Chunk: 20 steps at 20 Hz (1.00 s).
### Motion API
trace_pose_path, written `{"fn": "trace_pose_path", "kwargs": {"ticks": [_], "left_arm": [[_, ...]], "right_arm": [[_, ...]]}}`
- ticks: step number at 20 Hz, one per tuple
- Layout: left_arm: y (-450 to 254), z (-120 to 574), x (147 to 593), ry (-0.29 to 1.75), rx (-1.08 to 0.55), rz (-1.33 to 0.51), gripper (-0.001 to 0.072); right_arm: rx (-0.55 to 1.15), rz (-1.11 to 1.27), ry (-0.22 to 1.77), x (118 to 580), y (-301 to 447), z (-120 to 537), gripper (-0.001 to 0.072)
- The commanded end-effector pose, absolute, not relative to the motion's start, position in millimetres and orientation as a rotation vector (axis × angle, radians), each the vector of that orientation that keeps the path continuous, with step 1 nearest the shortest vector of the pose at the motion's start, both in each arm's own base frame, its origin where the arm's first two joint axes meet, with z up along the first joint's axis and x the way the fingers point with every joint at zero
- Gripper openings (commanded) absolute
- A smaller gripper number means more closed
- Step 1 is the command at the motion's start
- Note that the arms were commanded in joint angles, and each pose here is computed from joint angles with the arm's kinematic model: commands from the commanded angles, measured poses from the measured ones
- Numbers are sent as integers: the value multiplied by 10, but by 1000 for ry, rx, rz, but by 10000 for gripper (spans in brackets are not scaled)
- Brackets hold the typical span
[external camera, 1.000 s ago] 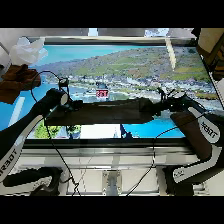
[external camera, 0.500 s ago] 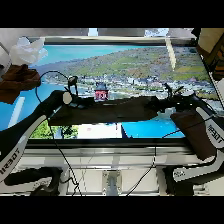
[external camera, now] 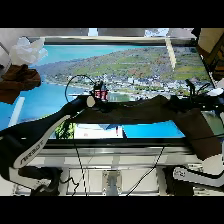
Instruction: Fold the shirts.
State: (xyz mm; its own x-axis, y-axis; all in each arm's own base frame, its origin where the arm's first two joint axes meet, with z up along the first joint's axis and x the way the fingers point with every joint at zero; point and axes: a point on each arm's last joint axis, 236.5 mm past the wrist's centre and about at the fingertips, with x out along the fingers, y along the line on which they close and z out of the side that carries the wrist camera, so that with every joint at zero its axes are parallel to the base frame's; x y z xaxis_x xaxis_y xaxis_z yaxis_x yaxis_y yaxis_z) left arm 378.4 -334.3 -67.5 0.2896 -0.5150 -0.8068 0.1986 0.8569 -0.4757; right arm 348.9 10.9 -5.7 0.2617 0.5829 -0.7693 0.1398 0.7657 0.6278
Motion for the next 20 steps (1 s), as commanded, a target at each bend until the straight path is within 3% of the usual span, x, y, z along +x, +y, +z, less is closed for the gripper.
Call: {"fn": "trace_pose_path", "kwargs": {"ticks": [1,7,13,20], "left_arm": [[-3769,-759,3799,1235,-275,-555,8],[-4121,-892,3502,1323,-157,-664,8],[-4240,-1158,3144,1431,-123,-698,8],[-4711,-716,3092,1362,-239,-891,9]], "right_arm": [[618,269,1249,3315,-165,213,31],[574,250,1135,3205,-216,657,31],[705,422,978,3370,220,1166,30],[615,616,949,3475,1077,1308,30]]}}
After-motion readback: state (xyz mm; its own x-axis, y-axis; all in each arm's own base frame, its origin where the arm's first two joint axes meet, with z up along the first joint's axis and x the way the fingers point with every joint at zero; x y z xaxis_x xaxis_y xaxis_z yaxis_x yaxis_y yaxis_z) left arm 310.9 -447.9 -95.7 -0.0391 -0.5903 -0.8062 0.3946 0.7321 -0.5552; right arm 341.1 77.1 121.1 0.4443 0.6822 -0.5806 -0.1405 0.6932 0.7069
